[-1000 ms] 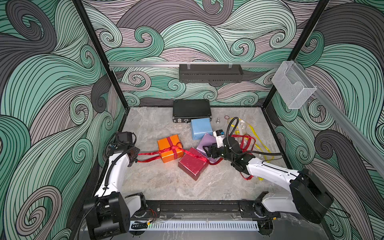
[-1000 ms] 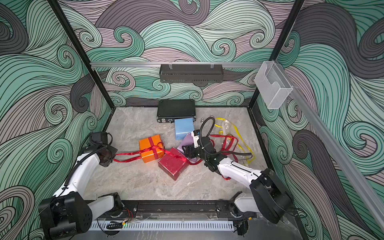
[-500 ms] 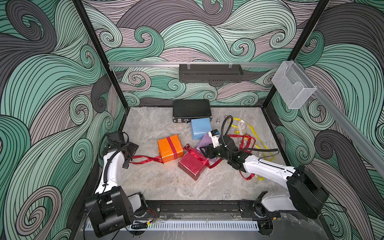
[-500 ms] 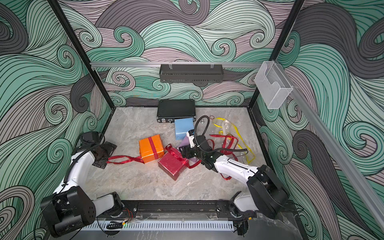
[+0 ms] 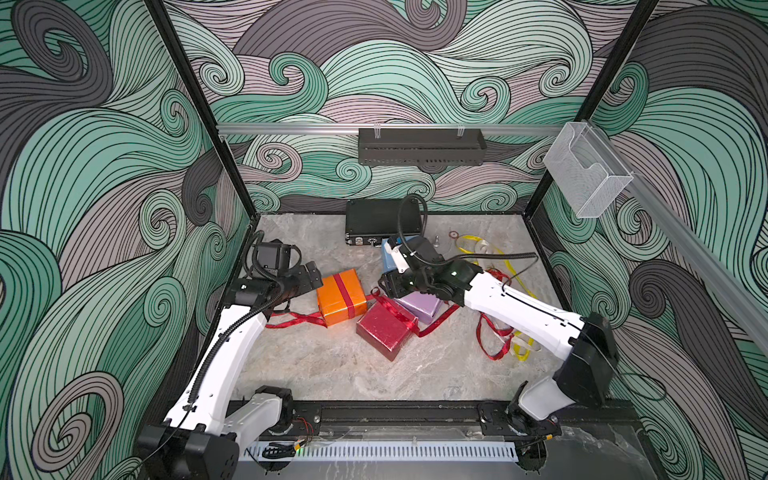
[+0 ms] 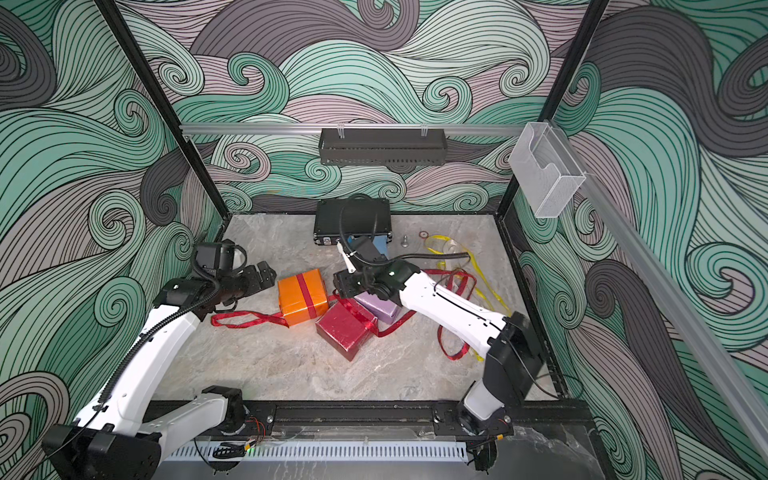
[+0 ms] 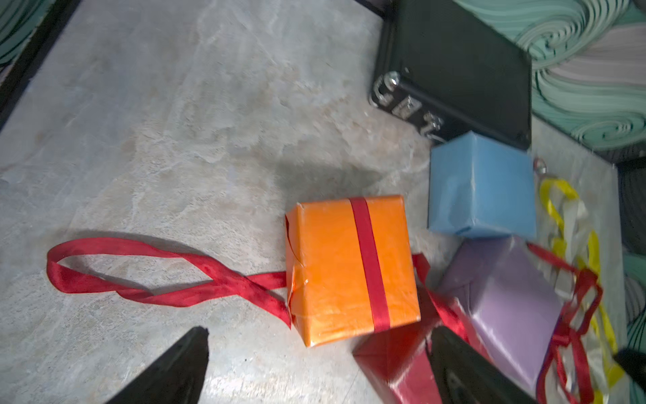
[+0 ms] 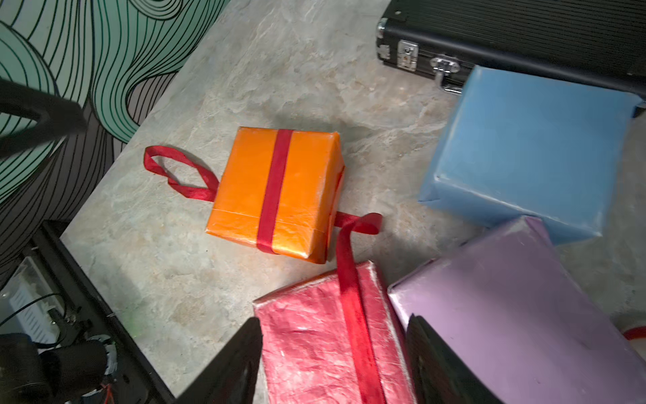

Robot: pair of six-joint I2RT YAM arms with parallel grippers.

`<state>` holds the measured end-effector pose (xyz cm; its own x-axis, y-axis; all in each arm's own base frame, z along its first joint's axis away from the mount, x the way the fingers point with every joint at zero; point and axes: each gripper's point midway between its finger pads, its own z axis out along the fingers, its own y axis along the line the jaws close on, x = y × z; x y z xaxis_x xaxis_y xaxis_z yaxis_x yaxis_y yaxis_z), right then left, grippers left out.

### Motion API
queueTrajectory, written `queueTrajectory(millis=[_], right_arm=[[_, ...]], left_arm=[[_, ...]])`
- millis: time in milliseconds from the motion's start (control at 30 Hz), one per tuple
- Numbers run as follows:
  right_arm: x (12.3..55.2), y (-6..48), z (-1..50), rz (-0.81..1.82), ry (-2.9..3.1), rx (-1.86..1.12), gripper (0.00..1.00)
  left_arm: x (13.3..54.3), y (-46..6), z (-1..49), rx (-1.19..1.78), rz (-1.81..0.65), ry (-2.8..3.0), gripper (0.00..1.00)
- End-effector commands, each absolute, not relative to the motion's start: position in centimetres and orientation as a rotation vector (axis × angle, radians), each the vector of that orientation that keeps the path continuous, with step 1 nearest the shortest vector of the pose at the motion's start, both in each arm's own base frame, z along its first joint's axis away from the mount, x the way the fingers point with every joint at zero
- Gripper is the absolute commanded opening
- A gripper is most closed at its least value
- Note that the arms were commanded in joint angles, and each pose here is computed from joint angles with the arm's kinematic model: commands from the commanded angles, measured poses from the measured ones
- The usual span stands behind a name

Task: Untie the ribbon bows on the gift boxes
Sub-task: Pull the ribbon from the gift box.

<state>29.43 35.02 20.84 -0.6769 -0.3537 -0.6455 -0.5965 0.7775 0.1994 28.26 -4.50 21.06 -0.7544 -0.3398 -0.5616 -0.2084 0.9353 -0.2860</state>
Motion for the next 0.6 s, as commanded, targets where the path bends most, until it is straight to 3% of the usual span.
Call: queueTrajectory(millis=[0,333,567], right_arm=[[27.4,34.8,17.6,0.351,2.530,-0.859,0.66],[30.2,42.9,15.0,0.222,2.542,-0.996,0.59],[32.1,45.7,12.9,0.197,2.533,-1.007,0.54]], left_arm=[[24.8,-3.9,18.5,-0.247,-0.137,2.567,0.99],[21.3,1.9,25.7,-0.465,0.051,2.114,0.98],[20.2,2.7,26.7,-0.507,0.045,2.039,0.99]])
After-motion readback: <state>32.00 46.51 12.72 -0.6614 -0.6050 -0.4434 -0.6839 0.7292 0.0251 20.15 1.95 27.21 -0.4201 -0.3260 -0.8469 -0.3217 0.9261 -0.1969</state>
